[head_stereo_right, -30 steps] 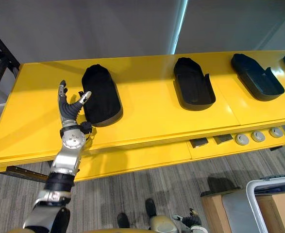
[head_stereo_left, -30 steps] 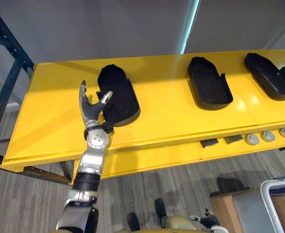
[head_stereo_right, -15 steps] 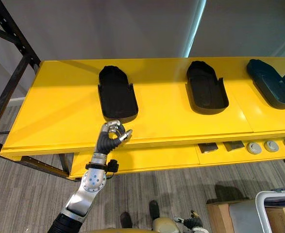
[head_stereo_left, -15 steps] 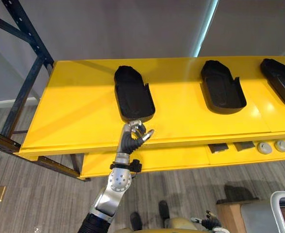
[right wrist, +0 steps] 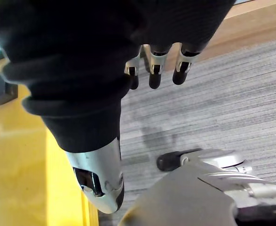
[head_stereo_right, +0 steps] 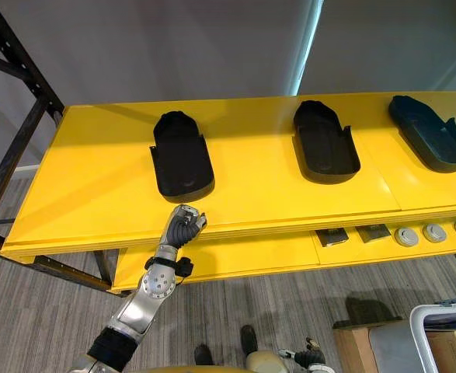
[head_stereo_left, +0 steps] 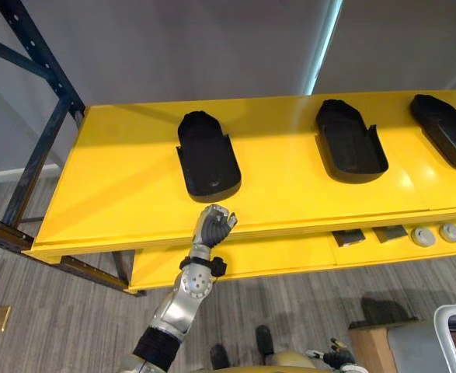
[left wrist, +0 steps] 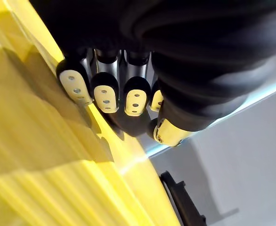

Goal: Walk over and take plastic housings, then place them on the shelf

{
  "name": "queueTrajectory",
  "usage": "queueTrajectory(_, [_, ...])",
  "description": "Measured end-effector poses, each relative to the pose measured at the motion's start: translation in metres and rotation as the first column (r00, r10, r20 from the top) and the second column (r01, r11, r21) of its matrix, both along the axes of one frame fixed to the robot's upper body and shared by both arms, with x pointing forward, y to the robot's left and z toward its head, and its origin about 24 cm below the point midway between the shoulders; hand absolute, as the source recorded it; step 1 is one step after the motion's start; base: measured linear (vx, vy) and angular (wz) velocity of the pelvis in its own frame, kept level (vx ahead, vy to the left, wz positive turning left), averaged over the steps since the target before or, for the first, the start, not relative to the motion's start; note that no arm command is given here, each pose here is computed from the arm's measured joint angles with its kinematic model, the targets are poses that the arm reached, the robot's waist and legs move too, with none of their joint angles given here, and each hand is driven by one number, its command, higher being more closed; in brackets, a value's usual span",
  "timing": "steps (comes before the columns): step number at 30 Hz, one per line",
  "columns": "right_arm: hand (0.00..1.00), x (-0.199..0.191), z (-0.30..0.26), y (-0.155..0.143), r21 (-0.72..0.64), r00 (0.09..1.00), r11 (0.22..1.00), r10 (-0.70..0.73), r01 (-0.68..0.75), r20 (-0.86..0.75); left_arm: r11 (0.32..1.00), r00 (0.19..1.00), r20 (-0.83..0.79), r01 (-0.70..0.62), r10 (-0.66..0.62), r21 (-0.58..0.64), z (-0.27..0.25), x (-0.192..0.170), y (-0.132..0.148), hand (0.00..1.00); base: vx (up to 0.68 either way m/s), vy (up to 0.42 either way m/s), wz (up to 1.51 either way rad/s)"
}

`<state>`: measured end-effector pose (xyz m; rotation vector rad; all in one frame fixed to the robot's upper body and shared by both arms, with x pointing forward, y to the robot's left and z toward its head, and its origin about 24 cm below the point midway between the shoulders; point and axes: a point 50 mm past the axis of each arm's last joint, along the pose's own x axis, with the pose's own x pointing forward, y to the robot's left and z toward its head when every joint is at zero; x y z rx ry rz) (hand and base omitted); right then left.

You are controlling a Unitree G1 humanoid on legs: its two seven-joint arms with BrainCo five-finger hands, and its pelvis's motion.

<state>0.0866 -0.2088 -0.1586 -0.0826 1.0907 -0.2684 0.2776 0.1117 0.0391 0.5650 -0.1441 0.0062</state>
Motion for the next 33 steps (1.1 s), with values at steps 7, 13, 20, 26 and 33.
queueTrajectory(7, [0.0, 0.0, 0.0, 0.0, 0.005, 1.0, 1.0, -0.017, 0.017, 0.002, 0.998, 0.998, 0.01, -0.062, 0.062, 0.02, 0.003, 0.008, 0.011, 1.0, -0.02, -0.032, -0.08])
queueTrajectory(13, [0.0, -0.001, 0.0, 0.0, 0.008, 1.0, 0.999, -0.031, 0.031, 0.001, 0.995, 0.996, 0.006, -0.088, 0.088, 0.038, 0.005, 0.017, 0.018, 1.0, -0.03, -0.04, -0.01])
queueTrajectory(20, [0.0, -0.001, 0.0, 0.0, 0.009, 0.999, 0.999, -0.032, 0.032, 0.002, 0.991, 0.992, -0.004, -0.124, 0.124, 0.055, 0.009, 0.028, 0.024, 1.0, -0.03, -0.035, -0.01])
queueTrajectory(26, [0.0, 0.001, 0.0, 0.002, 0.014, 0.999, 0.999, -0.032, 0.031, 0.008, 0.984, 0.986, 0.01, -0.17, 0.169, 0.051, 0.011, 0.029, 0.033, 1.0, -0.02, -0.033, -0.04])
queueTrajectory(33, [0.0, 0.002, 0.0, 0.003, 0.017, 0.999, 0.999, -0.031, 0.031, 0.011, 0.981, 0.984, 0.02, -0.176, 0.175, 0.078, 0.013, 0.03, 0.039, 1.0, -0.02, -0.046, -0.07])
